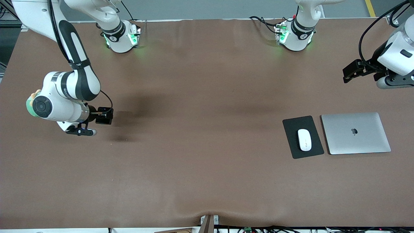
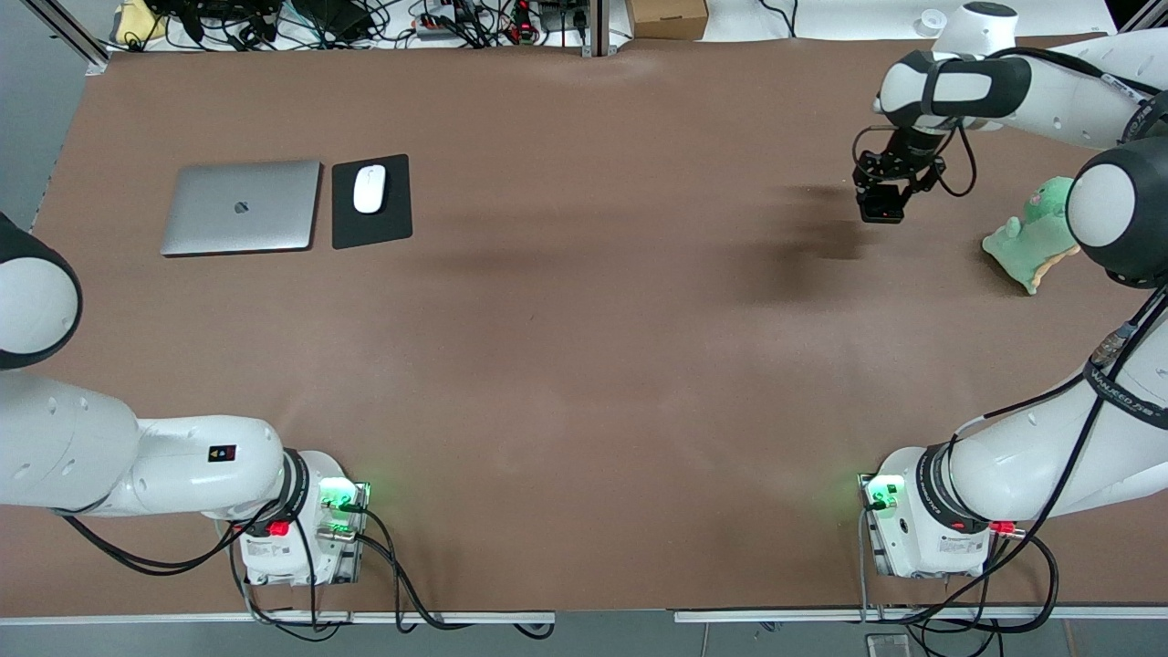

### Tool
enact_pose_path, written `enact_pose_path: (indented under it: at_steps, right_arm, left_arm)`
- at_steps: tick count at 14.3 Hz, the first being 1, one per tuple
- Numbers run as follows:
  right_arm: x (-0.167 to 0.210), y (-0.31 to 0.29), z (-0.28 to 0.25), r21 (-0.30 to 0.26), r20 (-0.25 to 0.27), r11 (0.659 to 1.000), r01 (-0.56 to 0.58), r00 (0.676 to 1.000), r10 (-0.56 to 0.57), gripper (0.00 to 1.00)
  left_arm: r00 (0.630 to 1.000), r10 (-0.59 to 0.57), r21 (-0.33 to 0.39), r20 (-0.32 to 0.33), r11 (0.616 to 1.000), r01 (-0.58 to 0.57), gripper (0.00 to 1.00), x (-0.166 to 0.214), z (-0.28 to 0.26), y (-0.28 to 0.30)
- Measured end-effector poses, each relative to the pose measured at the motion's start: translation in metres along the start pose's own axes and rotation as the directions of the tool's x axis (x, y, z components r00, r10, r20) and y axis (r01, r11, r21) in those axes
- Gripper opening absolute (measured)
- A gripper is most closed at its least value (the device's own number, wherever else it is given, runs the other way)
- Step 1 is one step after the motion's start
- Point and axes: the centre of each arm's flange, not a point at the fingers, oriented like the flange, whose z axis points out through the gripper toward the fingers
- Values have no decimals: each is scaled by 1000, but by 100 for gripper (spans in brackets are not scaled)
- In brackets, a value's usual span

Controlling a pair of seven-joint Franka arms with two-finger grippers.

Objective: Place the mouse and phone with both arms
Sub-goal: 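Lower the phone beside the plush toy and open the right gripper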

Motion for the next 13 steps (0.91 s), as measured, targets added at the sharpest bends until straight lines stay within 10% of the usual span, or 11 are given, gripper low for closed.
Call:
enact_pose_path:
  at_steps: [13]
  right_arm:
    - [-15,80,73,-15,-23,999,32,999,-32,79]
  left_arm:
    - [1000,1,0,-3,1000,-1,100,0,-1,0]
